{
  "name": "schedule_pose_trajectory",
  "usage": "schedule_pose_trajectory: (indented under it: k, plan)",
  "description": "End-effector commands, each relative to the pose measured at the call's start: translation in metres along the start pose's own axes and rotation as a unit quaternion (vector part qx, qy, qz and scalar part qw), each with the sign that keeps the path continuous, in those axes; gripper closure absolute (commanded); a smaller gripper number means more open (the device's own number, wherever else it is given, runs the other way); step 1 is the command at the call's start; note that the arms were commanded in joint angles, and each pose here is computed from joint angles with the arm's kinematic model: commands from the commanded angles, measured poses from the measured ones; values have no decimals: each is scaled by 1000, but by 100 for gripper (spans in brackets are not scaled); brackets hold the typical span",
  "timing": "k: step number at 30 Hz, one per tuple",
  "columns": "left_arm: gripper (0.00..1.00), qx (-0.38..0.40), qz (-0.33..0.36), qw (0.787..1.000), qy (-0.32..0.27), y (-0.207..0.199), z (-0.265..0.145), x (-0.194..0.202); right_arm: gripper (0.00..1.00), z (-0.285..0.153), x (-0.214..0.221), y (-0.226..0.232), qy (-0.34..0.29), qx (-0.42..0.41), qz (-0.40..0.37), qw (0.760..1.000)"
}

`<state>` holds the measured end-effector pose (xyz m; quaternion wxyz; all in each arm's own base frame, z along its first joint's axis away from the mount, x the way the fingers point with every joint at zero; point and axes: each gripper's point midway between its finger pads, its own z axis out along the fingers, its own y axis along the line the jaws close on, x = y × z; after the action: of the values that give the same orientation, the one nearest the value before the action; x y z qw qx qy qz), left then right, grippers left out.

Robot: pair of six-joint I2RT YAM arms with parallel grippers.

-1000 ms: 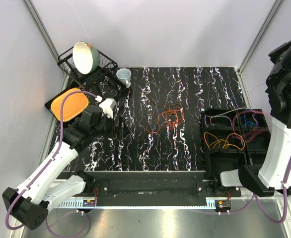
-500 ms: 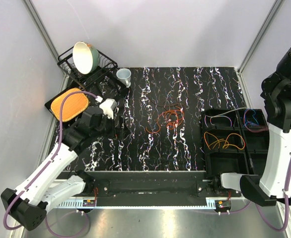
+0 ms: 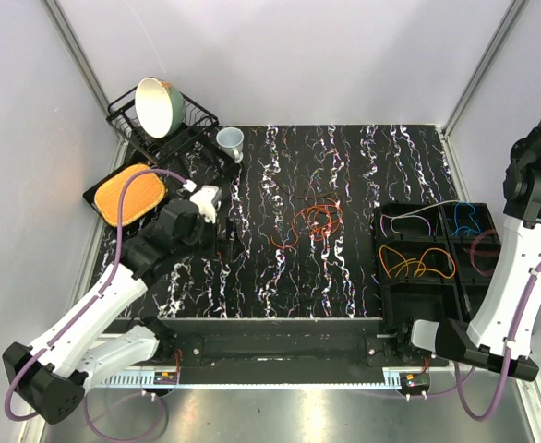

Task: Untangle the cables

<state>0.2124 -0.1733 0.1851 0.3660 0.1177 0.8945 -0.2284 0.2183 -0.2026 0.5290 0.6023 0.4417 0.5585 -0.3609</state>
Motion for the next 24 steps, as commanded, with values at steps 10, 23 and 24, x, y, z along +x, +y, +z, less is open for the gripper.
schedule_pose_trajectory:
  k: [10,23,24]
  plan:
    - [1,-14,14,1000,-9,1,3,-2,100,29,42,12,51,-30,13,998]
    - [1,-25,17,999,-10,3,4,-2,100,47,35,39,61,-58,25,996]
    - [1,-26,18,999,-9,4,4,-2,100,49,36,41,63,-60,24,996]
